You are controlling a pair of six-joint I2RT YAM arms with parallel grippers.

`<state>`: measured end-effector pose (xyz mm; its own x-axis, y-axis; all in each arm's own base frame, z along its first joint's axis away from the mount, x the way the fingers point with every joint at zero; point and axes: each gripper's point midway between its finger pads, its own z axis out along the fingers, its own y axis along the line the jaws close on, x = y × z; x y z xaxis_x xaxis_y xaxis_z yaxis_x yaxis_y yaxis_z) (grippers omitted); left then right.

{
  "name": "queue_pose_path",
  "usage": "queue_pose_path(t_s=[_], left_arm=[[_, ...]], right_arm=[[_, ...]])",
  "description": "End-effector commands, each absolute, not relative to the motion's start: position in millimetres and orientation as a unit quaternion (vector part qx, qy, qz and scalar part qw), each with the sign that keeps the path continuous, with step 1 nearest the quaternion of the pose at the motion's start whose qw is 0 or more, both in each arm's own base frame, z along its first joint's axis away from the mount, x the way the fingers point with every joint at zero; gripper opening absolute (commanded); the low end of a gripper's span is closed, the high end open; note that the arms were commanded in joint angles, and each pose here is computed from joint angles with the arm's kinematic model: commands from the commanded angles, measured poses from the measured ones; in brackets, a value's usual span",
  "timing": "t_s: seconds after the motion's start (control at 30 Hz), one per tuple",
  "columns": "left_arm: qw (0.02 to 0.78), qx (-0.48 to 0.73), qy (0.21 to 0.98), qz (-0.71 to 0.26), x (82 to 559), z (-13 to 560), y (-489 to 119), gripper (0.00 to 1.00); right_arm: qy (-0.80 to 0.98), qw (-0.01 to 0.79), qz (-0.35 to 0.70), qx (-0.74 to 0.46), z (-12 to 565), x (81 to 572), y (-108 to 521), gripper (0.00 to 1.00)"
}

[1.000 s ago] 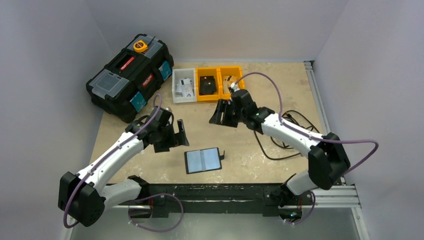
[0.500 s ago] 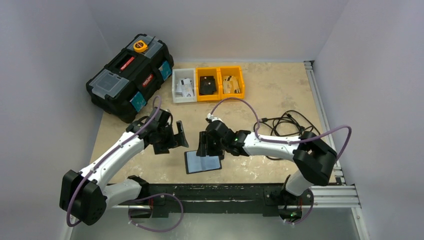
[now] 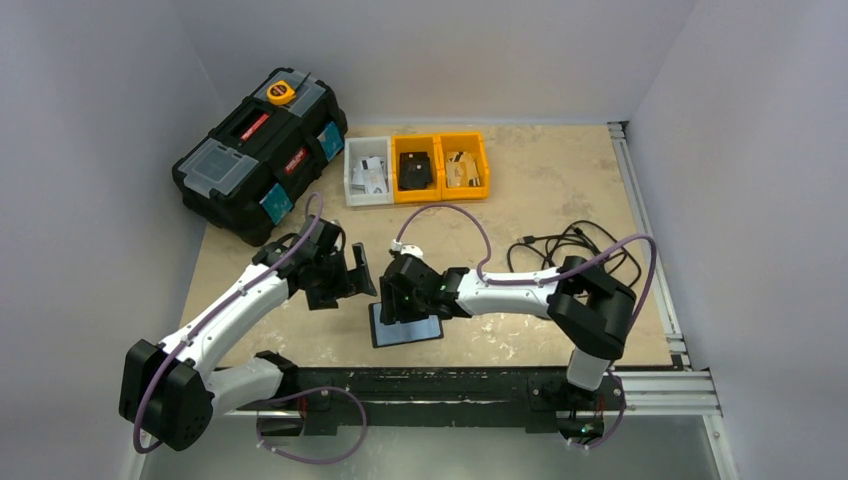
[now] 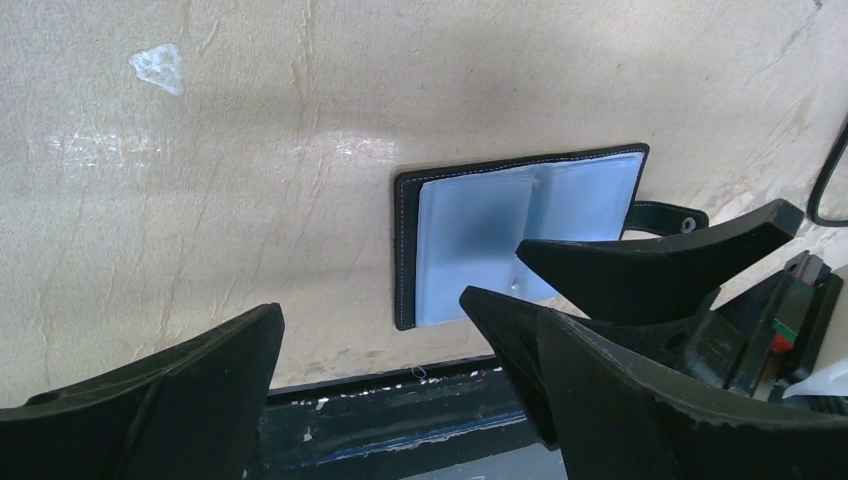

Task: Take the credit cards out of the card holder
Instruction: Remove the credit card from the card holder.

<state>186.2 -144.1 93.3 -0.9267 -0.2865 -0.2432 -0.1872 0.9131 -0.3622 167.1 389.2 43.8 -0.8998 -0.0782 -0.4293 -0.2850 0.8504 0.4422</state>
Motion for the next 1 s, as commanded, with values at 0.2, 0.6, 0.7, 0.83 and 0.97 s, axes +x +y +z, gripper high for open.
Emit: queue_pose_path(t_s=[0.2, 0.6, 0.7, 0.83, 0.97], left_arm=[[0.148, -0.13, 0.964, -0.178, 185.7, 93.4, -144.4, 0.98], [0.141, -0.128, 0.964, -0.187, 183.6, 88.6, -148.0, 0.98], [0.136, -0.126, 0.964, -0.191, 181.7, 85.6, -149.6, 0.98], [0.127, -0.123, 0.964, -0.199, 178.9, 80.5, -152.9, 0.95], [0.108, -0.122, 0.963, -0.216, 174.4, 73.4, -160.4, 0.83]], right_arm=[[0.95, 0.212, 0.207, -0.095, 32.7, 175.1, 386.9, 0.47], [0.963, 0.156, 0.191, -0.107, -4.4, 158.0, 382.8, 0.38], [0.966, 0.145, 0.185, -0.106, -15.4, 154.0, 377.3, 0.3], [0.968, 0.127, 0.198, -0.092, -26.2, 150.4, 371.3, 0.21], [0.968, 0.112, 0.211, -0.081, -34.4, 148.5, 364.7, 0.15]])
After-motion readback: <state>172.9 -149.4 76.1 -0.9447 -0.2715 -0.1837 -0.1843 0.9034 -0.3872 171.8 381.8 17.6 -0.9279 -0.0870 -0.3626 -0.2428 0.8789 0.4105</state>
